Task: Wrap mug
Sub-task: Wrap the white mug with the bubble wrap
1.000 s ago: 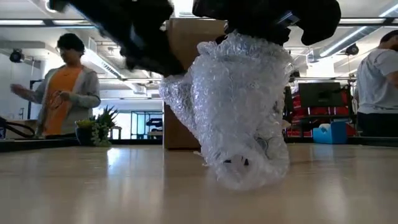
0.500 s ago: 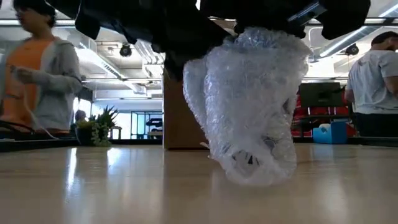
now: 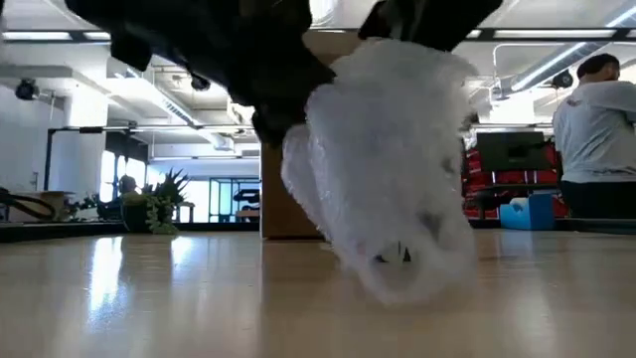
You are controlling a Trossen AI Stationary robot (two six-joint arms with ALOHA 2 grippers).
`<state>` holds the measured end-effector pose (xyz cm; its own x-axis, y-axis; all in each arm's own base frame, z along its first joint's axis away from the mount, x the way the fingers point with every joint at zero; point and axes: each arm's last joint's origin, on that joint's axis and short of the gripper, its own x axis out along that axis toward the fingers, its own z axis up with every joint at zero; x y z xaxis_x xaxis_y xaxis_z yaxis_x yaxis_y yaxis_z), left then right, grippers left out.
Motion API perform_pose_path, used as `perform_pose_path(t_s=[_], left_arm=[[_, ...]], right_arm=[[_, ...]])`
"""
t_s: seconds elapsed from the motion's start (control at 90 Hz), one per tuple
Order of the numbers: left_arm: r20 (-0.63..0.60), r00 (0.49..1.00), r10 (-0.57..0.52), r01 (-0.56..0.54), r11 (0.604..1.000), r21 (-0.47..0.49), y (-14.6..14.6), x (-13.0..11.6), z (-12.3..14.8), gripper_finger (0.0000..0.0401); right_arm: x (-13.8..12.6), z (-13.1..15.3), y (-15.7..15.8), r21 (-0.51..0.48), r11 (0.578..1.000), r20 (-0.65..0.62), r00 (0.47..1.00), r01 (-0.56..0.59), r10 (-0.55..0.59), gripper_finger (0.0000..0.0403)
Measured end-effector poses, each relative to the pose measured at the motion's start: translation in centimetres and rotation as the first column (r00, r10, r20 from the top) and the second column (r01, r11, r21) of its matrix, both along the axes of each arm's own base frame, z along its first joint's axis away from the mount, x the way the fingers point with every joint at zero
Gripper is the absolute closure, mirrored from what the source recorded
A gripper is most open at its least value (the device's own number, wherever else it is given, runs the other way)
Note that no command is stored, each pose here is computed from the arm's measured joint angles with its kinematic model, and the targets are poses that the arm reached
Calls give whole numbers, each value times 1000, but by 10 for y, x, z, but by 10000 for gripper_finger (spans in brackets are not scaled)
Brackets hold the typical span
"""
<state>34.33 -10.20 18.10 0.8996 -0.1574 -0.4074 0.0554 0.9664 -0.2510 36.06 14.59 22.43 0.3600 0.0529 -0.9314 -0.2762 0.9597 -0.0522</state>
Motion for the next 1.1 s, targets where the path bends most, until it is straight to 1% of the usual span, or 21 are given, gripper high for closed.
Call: perform_pose_path(t_s=[0.056, 0.2, 0.322, 0.411, 0.5, 0.611, 0.778, 0.867, 0.956, 1.1], left_arm=[[-5, 1000, -2, 2, 1000, 1, 0, 0, 0, 342], [-3, 1000, -1, 1, 1000, 0, -1, 0, 0, 342], [1, 1000, 0, 0, 1000, -2, -1, 0, 0, 342], [3, 1000, 2, -2, 1000, -3, -1, 0, 0, 342], [4, 1000, 3, -3, 1000, -3, -1, 0, 0, 342], [3, 1000, 1, -1, 1000, -3, -1, 0, 1, 342], [5, 1000, -9, 9, 1000, -8, -2, -3, 6, 342], [14, 1000, -14, 14, 1000, -10, -3, -7, 15, 342], [52, 998, -20, 21, 1000, -21, -3, -12, 28, 342], [66, 998, -24, 25, 1000, -16, -5, -12, 30, 342]], right_arm=[[-2, 2, -1, -2, 1000, -10, 1000, 4, -4, 384], [-12, 25, -3, 3, 1000, 51, 999, 12, -12, 384], [-14, 32, -7, -63, 997, 103, 994, 50, -43, 384], [-10, 36, -10, -104, 991, 175, 982, 88, -69, 384], [0, 19, -9, -84, 993, 191, 979, 84, -67, 384], [5, -16, -3, -40, 999, 81, 996, 35, -32, 384], [13, -54, 2, -37, 998, -7, 999, 46, -46, 385], [15, -64, 2, -40, 998, -29, 999, 45, -46, 385], [17, -65, 2, -40, 998, -23, 999, 45, -46, 385], [16, -55, 0, -27, 999, 12, 999, 42, -42, 385]])
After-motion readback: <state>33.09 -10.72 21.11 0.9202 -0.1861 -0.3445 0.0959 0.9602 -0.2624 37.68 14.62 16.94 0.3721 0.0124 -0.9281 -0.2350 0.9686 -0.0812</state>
